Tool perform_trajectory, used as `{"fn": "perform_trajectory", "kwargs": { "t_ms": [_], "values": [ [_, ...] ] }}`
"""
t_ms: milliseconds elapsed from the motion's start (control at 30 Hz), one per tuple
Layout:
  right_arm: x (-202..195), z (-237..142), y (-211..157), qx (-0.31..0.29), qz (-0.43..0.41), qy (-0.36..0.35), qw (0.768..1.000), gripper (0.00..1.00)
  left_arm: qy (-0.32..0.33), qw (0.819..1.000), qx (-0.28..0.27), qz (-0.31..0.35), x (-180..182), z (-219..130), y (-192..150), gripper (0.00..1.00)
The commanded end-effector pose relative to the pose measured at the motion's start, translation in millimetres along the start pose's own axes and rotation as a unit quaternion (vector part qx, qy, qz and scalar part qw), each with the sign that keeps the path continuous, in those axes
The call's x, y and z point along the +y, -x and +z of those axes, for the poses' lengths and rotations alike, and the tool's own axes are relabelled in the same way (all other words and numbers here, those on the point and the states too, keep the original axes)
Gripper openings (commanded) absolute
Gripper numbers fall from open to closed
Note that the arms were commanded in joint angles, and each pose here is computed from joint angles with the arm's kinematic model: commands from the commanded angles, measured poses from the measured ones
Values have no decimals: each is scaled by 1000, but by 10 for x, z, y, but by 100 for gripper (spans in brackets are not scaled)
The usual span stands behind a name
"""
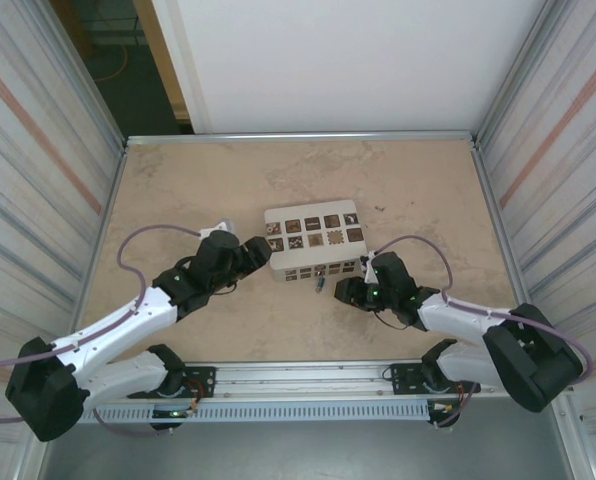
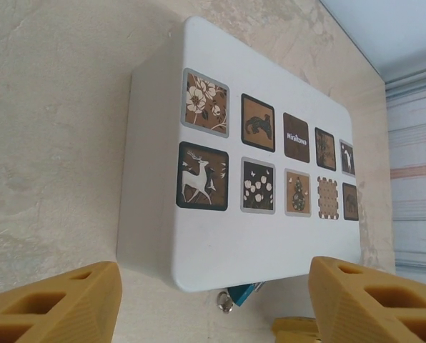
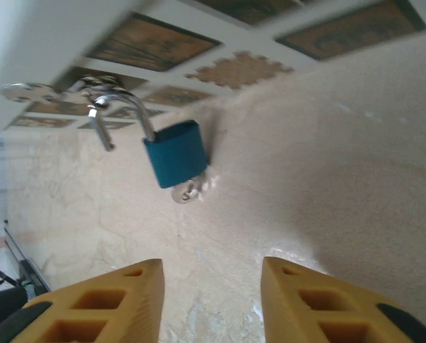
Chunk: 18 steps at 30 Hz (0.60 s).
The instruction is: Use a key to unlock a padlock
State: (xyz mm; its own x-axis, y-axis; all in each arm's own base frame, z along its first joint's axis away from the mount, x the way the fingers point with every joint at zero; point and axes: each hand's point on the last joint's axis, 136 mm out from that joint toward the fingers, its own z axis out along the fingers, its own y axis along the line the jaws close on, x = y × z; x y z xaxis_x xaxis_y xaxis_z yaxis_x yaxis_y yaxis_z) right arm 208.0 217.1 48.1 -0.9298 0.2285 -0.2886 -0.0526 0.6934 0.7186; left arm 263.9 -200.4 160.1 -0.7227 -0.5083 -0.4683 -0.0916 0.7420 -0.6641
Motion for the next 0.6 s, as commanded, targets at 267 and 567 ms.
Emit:
{"fn": "perform_trajectory", "kwargs": {
  "t_ms": [267, 567],
  "values": [
    [416, -186, 334, -41, -62, 58, 996, 69, -55, 995, 65, 60, -38, 115, -45, 76],
    [474, -146, 457, -52, -60, 68, 995, 98, -41, 992, 108, 55, 31, 415, -25, 75]
  ]
}}
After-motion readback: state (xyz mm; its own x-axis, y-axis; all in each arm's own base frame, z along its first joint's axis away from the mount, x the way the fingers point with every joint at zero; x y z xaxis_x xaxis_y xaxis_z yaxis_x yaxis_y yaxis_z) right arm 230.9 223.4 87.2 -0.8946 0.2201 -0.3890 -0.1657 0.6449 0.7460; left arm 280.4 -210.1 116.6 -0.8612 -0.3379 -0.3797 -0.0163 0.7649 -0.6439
